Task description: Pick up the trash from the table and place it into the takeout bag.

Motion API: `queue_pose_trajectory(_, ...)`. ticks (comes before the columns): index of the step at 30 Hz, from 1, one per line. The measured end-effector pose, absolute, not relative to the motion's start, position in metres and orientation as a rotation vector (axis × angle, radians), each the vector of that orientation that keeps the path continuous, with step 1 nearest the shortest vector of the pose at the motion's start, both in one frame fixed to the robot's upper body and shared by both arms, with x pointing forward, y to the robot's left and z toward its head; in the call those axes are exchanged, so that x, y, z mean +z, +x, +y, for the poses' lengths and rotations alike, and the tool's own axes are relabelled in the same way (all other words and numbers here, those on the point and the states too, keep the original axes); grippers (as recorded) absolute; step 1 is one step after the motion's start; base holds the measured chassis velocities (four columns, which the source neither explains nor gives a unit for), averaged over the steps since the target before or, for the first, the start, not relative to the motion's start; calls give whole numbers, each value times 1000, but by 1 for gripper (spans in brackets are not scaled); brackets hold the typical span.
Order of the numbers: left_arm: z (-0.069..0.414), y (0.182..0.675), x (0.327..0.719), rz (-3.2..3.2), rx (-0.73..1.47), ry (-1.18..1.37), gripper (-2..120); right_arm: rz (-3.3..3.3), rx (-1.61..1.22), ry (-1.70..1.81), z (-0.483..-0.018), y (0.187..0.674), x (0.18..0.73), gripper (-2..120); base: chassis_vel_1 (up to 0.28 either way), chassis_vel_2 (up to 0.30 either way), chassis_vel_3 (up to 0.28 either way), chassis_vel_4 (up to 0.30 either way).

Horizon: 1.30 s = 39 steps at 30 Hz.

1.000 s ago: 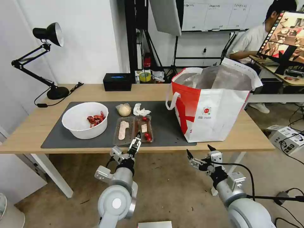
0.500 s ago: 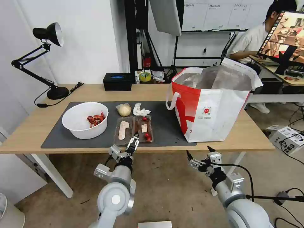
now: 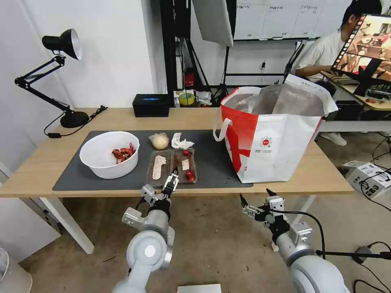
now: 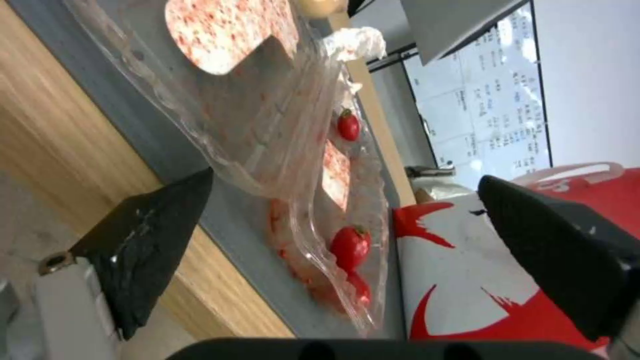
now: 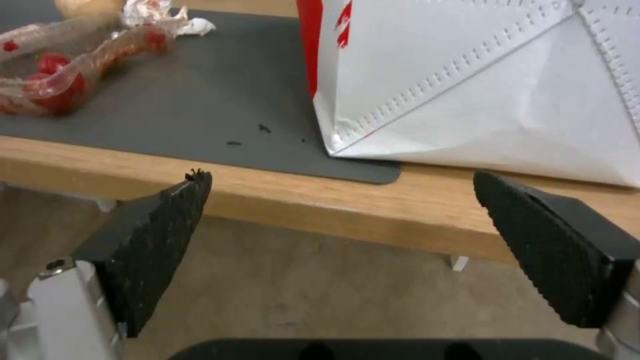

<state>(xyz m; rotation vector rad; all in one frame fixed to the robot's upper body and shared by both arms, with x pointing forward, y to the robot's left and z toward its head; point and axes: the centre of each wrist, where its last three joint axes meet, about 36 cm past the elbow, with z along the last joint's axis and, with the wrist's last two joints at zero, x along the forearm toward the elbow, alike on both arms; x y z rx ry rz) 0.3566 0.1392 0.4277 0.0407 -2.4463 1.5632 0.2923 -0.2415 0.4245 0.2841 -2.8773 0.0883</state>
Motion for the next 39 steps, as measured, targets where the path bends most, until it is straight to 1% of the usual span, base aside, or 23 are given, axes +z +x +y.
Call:
queue_pose_trajectory(15, 149, 369, 432, -2452, 1628, 67, 100, -2865, 95, 295, -236, 293, 417, 100, 0, 0, 0, 0)
queue_pose_trajectory(25, 152, 373, 446, -2483, 1677, -8, 100, -2859, 98, 300, -234, 291, 416, 100, 0, 0, 0, 0)
queue_pose_trajectory(39, 142, 380, 451, -2489, 1718, -86, 100, -2851, 96, 297, -234, 290, 414, 100, 0, 0, 0, 0)
